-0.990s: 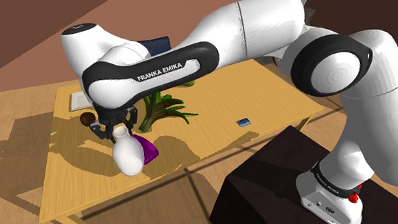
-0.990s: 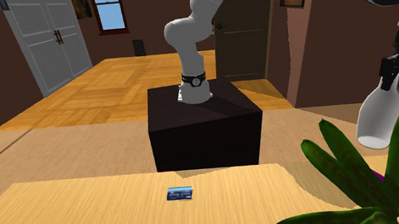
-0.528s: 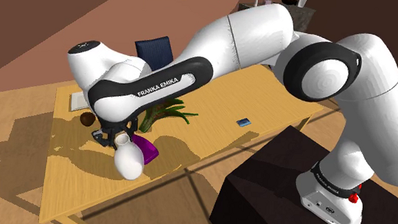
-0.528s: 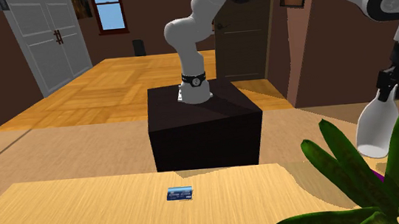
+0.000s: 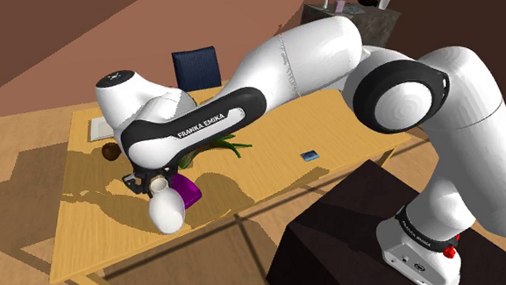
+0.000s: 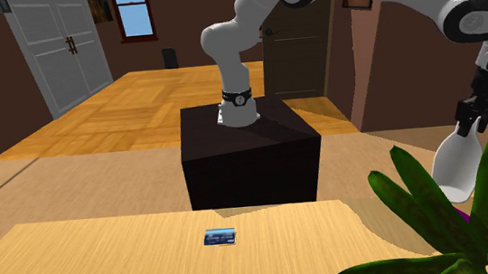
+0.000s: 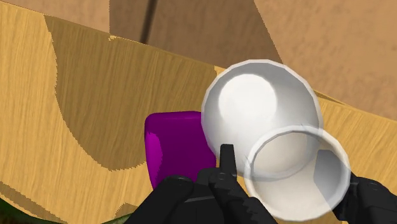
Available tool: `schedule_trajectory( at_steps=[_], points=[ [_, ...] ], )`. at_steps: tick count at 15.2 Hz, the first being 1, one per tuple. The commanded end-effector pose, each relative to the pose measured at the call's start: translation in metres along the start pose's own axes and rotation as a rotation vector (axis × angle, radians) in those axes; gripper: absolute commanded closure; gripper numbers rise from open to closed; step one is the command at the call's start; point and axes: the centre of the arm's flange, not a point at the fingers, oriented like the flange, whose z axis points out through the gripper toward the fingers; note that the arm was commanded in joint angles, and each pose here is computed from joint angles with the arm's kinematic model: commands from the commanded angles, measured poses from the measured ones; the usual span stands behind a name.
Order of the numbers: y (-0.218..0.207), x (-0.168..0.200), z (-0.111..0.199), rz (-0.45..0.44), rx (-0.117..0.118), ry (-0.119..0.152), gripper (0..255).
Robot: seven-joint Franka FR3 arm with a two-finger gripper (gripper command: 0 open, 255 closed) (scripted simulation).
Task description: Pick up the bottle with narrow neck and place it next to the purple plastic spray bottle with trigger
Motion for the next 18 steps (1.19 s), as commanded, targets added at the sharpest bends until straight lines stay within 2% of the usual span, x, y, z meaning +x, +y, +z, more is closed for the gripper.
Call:
schedule_trajectory(
  at_steps=[1,6,7,12,16,18],
  points=[
    [0.000,0.000,0.001,0.000,0.001,0.001,255],
    [0.000,0.000,0.001,0.000,0.001,0.001,255],
    [0.000,0.000,0.001,0.000,0.001,0.001,0],
    [0.000,0.000,0.001,0.000,0.001,0.001,0],
    [0.000,0.000,-0.049,0.000,0.001,0.001,0],
    [0.000,0.000,-0.049,0.000,0.001,0.001,0]
  ],
)
